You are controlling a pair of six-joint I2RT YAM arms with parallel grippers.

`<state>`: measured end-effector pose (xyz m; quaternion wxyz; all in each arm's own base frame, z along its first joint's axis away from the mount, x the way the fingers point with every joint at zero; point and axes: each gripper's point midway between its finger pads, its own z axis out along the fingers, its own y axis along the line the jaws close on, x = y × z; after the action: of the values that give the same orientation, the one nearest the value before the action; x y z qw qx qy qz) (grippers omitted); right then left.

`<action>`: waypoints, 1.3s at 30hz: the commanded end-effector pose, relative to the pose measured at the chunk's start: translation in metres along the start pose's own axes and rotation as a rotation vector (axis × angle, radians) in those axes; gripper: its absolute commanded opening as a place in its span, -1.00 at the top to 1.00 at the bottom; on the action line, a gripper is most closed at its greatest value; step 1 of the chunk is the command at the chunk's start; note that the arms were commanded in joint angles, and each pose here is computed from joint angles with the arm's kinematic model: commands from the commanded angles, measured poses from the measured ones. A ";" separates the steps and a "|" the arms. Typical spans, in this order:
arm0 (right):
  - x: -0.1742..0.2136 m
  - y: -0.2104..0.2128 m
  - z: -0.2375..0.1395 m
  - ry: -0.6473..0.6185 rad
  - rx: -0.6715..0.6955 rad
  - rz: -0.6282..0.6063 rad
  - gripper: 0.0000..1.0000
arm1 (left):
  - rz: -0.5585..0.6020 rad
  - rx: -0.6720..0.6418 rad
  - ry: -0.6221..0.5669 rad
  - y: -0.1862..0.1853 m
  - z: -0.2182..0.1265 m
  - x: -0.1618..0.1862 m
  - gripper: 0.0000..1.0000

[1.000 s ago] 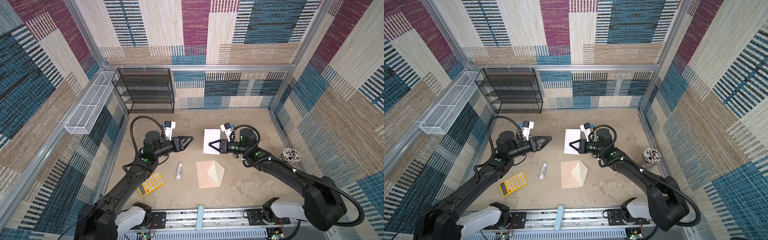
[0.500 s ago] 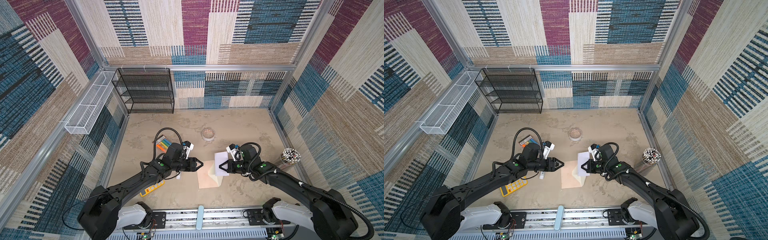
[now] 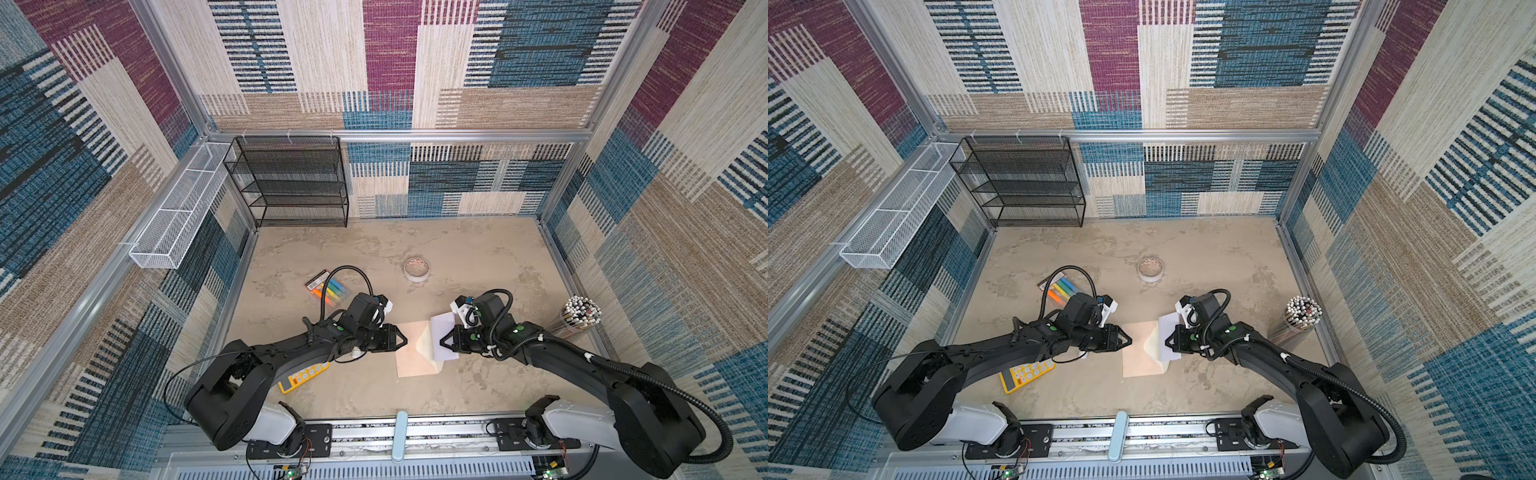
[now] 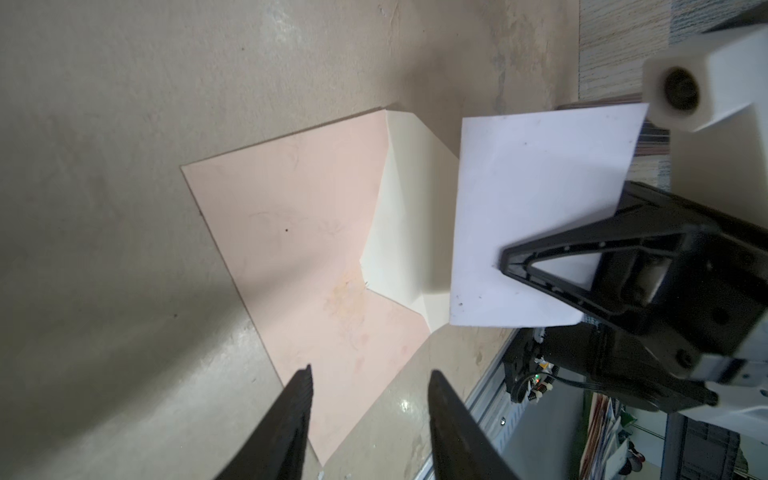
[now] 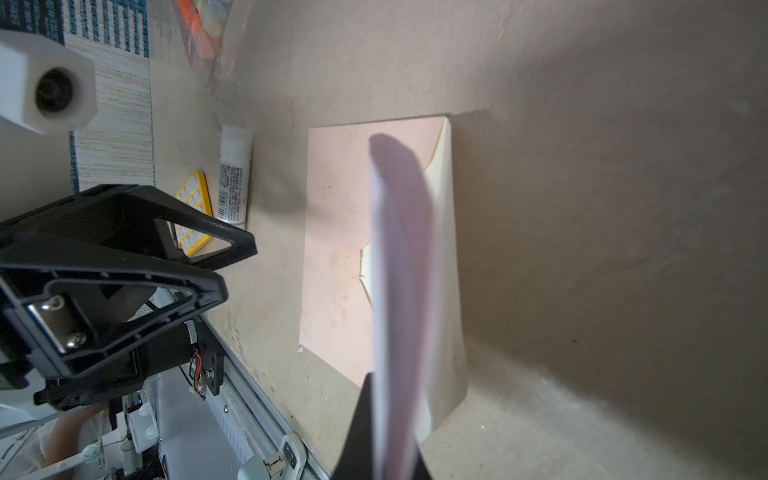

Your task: Place the letter into the envelope and seal it

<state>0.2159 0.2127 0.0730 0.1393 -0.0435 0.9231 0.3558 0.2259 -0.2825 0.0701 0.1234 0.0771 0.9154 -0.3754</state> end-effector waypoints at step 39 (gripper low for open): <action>0.018 -0.027 0.020 -0.003 0.151 -0.196 1.00 | -0.093 -0.048 0.158 0.037 0.040 0.033 0.36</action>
<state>0.2034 0.2048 0.0342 0.1627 -0.1160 0.9423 0.2685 0.2173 -0.2957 0.0262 0.0553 0.0766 0.9171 -0.3873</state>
